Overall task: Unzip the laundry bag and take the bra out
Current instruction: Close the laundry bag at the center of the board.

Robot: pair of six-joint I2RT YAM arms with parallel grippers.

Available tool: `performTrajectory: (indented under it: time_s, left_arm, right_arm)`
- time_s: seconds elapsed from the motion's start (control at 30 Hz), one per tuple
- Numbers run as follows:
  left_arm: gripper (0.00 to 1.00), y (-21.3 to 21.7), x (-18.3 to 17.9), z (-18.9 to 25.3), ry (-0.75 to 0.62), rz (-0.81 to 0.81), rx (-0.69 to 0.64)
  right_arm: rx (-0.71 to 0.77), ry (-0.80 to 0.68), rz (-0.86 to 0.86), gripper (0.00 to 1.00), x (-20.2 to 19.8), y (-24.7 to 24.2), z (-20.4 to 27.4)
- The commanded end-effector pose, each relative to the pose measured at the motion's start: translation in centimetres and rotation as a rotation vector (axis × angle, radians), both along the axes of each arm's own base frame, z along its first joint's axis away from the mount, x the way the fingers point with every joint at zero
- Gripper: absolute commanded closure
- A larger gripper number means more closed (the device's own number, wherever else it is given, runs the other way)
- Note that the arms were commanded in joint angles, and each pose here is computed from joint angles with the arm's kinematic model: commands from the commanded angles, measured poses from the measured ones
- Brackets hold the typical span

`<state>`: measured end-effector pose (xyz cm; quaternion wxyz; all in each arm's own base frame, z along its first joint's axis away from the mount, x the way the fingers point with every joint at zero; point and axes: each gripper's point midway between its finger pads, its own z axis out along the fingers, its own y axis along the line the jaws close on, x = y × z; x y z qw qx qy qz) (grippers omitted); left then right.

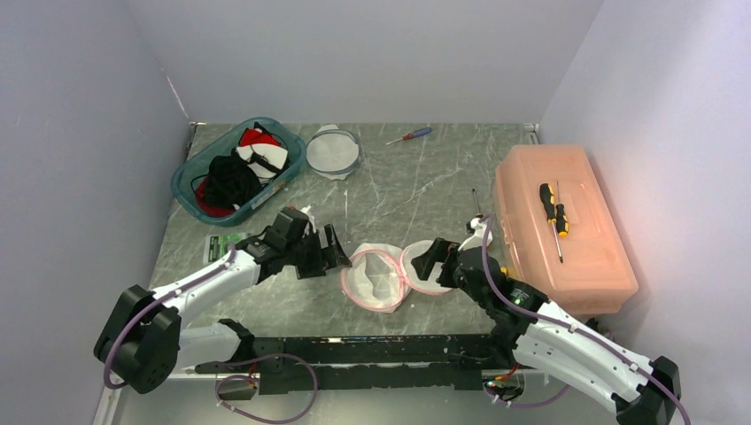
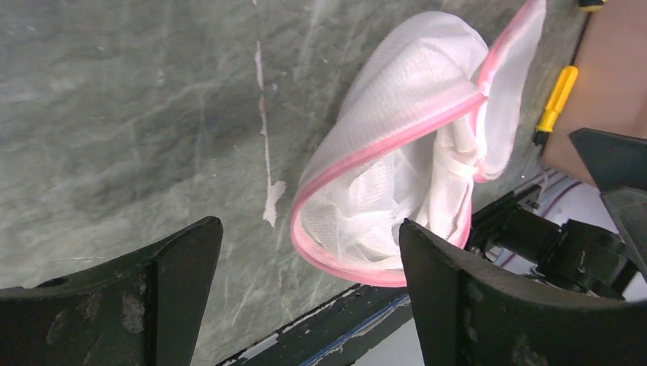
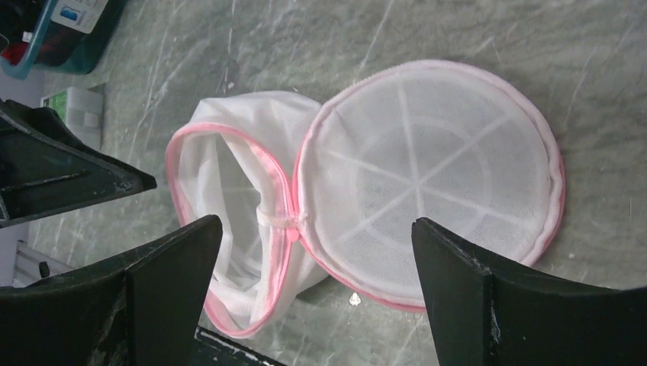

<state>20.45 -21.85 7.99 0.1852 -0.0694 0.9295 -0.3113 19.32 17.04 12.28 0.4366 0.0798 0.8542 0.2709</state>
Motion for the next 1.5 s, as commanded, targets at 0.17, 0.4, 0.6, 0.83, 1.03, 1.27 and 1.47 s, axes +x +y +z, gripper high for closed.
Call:
performTrajectory:
  time_s: [0.17,0.4,0.6,0.83,1.03,1.27,1.47]
  left_arm:
    - [0.11,-1.7,-1.8,-0.7,-0.015,-0.033,-0.143]
    - [0.24,-2.1,-1.7,-3.0,0.0,-0.033,-0.13]
    - [0.54,-2.5,-1.0,-3.5,-0.016,-0.042,-0.132]
    - [0.81,-2.2,-0.7,-3.6,-0.041,-0.036,-0.113]
    - [0.97,-2.1,-0.4,-3.1,-0.067,-0.041,-0.097]
    - [0.97,-0.3,-0.4,-3.0,-0.065,-0.011,0.003]
    - [0.97,0.8,-0.4,-2.6,-0.071,-0.002,0.073]
  right_arm:
    - [0.024,0.031,-0.085,0.01,-0.3,-1.5,0.2]
    - [-0.03,0.016,-0.128,0.02,0.4,-2.3,0.5]
    - [-0.069,0.041,-0.238,0.06,0.6,-4.3,-0.8]
    - [-0.112,0.056,-0.35,0.06,1.2,-6.0,-1.8]
    - [-0.122,0.116,-0.371,0.11,1.9,-6.2,-4.4]
    - [-0.065,0.197,-0.409,0.24,2.6,-7.5,-7.6]
    - [-0.053,0.219,-0.376,0.35,2.9,-6.9,-8.4]
